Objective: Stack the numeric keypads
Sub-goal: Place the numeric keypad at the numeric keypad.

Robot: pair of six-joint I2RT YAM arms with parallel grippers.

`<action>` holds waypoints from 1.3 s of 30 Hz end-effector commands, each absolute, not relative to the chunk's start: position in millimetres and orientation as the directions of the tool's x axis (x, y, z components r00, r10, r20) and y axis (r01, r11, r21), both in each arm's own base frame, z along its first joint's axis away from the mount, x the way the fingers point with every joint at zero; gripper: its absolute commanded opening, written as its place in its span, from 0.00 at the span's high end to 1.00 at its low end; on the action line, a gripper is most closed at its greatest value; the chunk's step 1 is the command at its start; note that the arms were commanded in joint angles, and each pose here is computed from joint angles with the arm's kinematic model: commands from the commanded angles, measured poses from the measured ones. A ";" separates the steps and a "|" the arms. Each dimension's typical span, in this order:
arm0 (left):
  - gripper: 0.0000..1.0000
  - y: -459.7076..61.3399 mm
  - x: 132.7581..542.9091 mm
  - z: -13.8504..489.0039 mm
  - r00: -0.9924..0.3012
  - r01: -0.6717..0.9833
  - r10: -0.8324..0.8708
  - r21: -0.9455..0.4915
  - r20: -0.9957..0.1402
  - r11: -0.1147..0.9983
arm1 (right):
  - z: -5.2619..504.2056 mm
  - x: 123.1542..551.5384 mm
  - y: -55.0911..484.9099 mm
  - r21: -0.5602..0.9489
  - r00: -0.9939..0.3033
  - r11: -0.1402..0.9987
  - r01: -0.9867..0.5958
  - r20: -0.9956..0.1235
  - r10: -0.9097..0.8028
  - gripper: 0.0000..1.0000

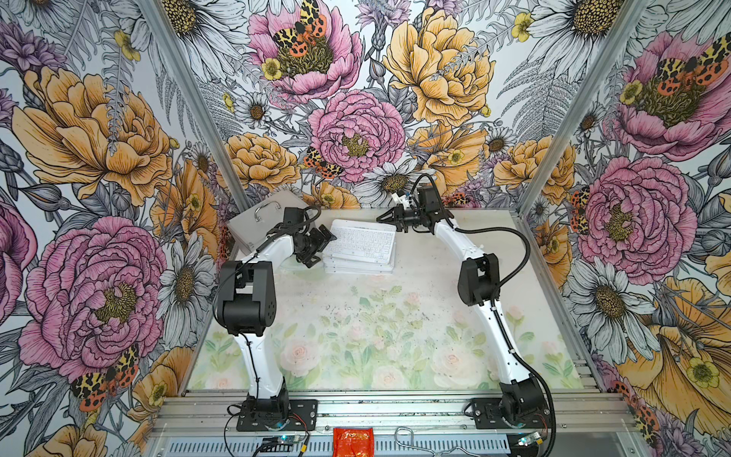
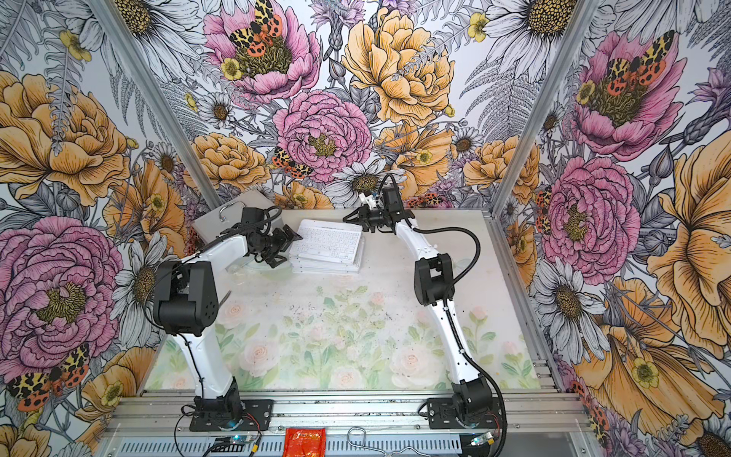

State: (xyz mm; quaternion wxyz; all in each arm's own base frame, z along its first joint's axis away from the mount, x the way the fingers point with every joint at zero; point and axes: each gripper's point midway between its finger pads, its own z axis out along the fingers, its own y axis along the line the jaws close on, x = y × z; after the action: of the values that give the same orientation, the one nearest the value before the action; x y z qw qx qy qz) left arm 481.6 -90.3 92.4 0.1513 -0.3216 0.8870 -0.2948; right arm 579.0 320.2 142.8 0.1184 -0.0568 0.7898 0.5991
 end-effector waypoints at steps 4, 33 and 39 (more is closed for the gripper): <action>0.01 -84.7 487.6 95.1 -0.748 -0.464 -0.654 -0.620 -0.109 0.633 | 140.6 593.4 312.2 0.906 -0.937 0.291 -0.307 -0.341 0.073 0.56; 0.01 -82.0 462.8 121.0 -0.752 -0.435 -0.645 -0.632 -0.136 0.641 | 155.6 584.0 218.1 0.577 -0.830 0.815 -0.044 -0.476 0.292 0.00; 0.01 -86.3 452.5 132.3 -0.759 -0.413 -0.635 -0.648 -0.144 0.640 | 142.8 533.3 229.2 0.514 -0.850 0.857 0.046 -0.430 0.304 0.00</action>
State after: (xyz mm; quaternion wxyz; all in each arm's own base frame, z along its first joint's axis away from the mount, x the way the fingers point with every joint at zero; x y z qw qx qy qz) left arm 457.9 -87.7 118.7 0.1676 -0.3103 0.8868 -0.2988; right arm 546.9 222.0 153.1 0.2552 0.0791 0.9188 0.2904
